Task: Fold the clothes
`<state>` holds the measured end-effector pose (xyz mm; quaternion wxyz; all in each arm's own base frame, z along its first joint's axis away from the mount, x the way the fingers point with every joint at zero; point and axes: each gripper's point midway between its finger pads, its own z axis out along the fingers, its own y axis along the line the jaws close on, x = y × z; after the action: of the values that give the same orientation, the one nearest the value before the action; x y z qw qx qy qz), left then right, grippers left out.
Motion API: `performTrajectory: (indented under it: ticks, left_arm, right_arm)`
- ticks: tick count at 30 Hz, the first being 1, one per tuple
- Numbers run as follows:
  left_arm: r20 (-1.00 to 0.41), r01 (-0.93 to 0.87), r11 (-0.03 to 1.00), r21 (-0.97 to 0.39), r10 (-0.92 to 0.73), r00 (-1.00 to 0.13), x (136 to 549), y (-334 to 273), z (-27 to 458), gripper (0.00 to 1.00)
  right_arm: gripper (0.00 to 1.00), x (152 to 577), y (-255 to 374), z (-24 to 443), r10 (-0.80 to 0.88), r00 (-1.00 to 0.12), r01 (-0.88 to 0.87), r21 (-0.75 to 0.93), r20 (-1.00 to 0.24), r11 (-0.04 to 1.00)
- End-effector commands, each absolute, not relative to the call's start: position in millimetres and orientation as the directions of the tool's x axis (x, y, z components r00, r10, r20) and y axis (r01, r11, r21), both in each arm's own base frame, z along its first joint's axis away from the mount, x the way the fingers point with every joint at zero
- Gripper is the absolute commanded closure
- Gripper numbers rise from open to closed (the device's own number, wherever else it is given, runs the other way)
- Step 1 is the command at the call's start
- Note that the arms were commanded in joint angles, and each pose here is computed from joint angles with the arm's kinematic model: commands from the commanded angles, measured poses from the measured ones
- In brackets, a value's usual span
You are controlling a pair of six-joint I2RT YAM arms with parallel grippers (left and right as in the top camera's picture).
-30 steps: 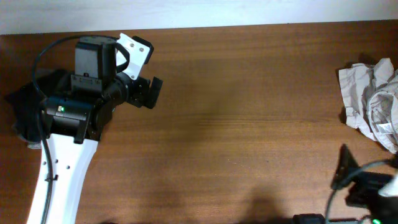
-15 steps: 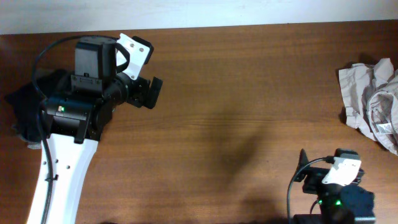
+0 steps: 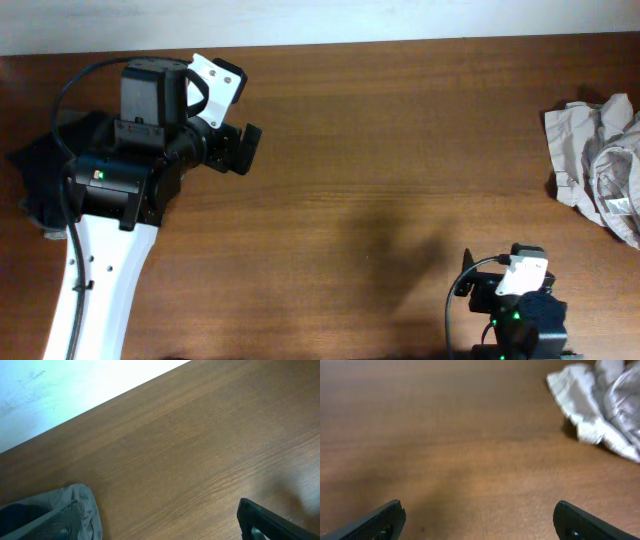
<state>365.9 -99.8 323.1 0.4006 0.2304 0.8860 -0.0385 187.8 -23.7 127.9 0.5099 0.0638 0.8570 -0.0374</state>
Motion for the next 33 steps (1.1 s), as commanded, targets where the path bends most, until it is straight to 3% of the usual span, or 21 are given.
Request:
performTrajectory:
  ticks: [1,8,33]
  left_arm:
    - [-0.721,0.448,0.885,0.129,0.394,-0.57,366.2,-99.9,320.5,0.01]
    - [-0.721,0.448,0.885,0.129,0.394,-0.57,366.2,-99.9,320.5,0.01]
    - [-0.721,0.448,0.885,0.13,0.394,-0.57,366.2,-99.8,320.4,0.01]
  right_arm:
    - [0.01,189.3,-21.3,113.7,0.083,-0.49,0.139,0.016,-0.868,0.99]
    - [0.01,188.0,-17.8,74.5,0.086,-0.566,0.123,0.019,-0.82,0.992]
    - [0.01,189.4,-17.9,73.5,0.085,-0.564,0.123,0.019,-0.822,0.992]
